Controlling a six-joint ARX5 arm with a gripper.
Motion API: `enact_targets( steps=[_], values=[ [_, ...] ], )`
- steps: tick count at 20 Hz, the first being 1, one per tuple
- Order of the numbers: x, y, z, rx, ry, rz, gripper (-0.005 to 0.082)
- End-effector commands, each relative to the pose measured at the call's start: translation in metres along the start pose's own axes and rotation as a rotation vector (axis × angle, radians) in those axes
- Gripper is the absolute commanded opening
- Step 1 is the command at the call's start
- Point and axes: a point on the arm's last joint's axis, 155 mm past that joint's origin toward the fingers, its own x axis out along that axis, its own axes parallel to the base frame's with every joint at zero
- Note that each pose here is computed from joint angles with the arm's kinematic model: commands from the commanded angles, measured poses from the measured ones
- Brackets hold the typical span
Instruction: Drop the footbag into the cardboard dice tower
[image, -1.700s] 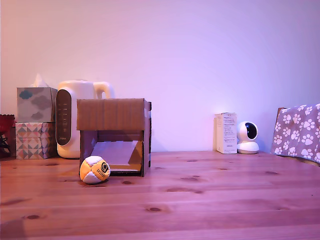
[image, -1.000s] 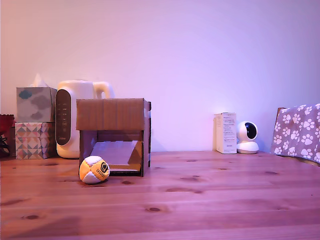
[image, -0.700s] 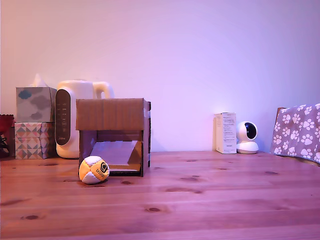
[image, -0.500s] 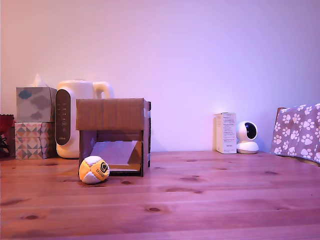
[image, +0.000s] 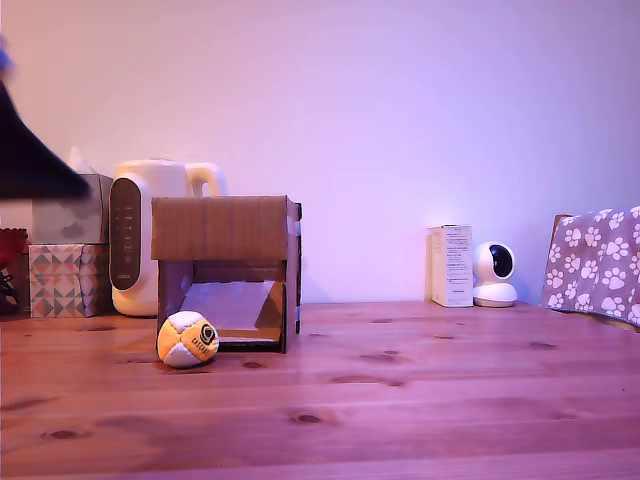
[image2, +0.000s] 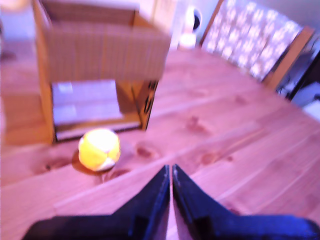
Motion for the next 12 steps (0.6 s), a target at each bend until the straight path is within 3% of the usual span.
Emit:
enact_targets(
  steps=[1, 7, 8, 10, 11, 12],
  values=[
    [0.009, 0.001, -0.001, 0.023, -0.001, -0.008, -0.0019],
    [0.037, 0.016, -0.019, 0.014, 0.046, -0.002, 0.0010],
    [0.041, 0.017, -0.020, 0.024, 0.054, -0.003, 0.0120],
    [0.050, 0.022, -0.021, 0.036, 0.052, 0.009, 0.0538],
    [0.054, 0.026, -0.020, 0.040, 0.045, 0.022, 0.0702],
    [0.058, 0.034, -0.021, 0.050, 0.046, 0.053, 0.0793]
  ],
)
